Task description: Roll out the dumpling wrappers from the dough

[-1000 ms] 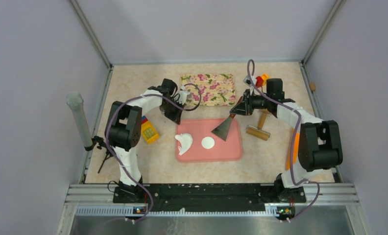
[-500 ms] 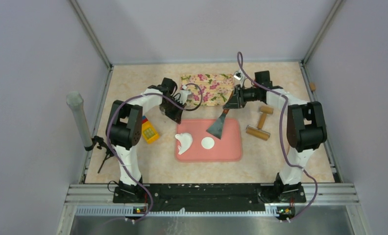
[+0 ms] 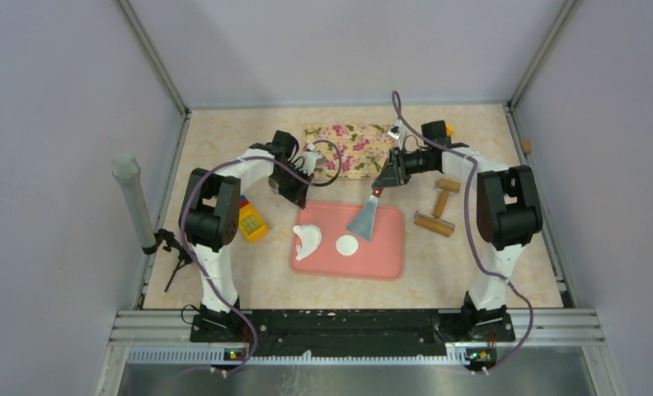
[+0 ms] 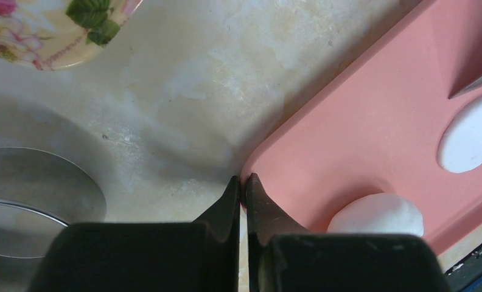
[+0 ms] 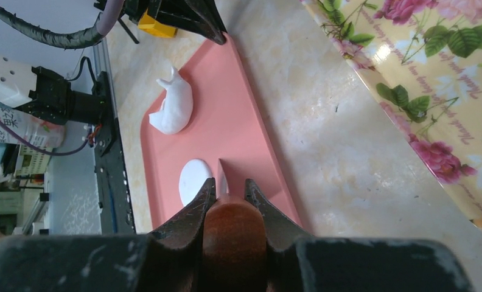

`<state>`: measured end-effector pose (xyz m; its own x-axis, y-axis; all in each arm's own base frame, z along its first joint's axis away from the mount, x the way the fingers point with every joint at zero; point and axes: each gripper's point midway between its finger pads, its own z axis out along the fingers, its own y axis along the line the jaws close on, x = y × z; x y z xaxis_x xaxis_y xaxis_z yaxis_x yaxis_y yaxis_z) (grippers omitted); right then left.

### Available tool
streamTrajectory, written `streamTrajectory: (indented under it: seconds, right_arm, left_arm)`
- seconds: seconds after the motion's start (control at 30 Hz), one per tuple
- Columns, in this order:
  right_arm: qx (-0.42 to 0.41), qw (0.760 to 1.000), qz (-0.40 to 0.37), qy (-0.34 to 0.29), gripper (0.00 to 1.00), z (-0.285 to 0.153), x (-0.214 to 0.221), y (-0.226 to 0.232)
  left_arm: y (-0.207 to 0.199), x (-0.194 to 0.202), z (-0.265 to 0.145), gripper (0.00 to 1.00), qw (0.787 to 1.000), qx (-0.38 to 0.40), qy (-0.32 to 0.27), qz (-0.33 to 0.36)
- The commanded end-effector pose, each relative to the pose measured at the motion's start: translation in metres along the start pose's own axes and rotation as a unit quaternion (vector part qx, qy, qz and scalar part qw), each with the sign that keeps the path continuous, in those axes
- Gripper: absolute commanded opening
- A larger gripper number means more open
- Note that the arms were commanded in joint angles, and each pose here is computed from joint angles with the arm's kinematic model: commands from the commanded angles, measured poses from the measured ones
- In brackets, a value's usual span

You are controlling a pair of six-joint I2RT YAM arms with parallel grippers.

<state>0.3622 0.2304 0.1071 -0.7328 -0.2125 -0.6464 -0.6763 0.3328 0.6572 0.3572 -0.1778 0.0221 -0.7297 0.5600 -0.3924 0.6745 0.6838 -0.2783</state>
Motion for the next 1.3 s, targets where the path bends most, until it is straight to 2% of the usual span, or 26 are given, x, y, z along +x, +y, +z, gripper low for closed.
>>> streamTrajectory:
  seconds: [0.0,0.3,0.8,1.27]
  right_arm:
    - [0.058,0.997,-0.049,0.031,0.0,0.015,0.019,-0.033]
    - [0.052,0.998,-0.036,0.031,0.0,0.017,0.024,-0.032]
    - [0.014,0.999,0.005,0.032,0.0,0.023,0.03,-0.024]
    - [-0.052,0.998,0.032,0.012,0.0,0.019,0.014,0.011]
  left_arm:
    - [0.013,0.015,0.022,0.0,0.999,-0.016,0.028,0.001]
    - [0.023,0.016,0.023,0.0,0.998,-0.045,0.035,-0.022]
    - [0.024,0.017,0.025,0.0,0.997,-0.06,0.043,-0.019]
    - [0.023,0.016,0.026,0.0,0.997,-0.063,0.045,-0.018]
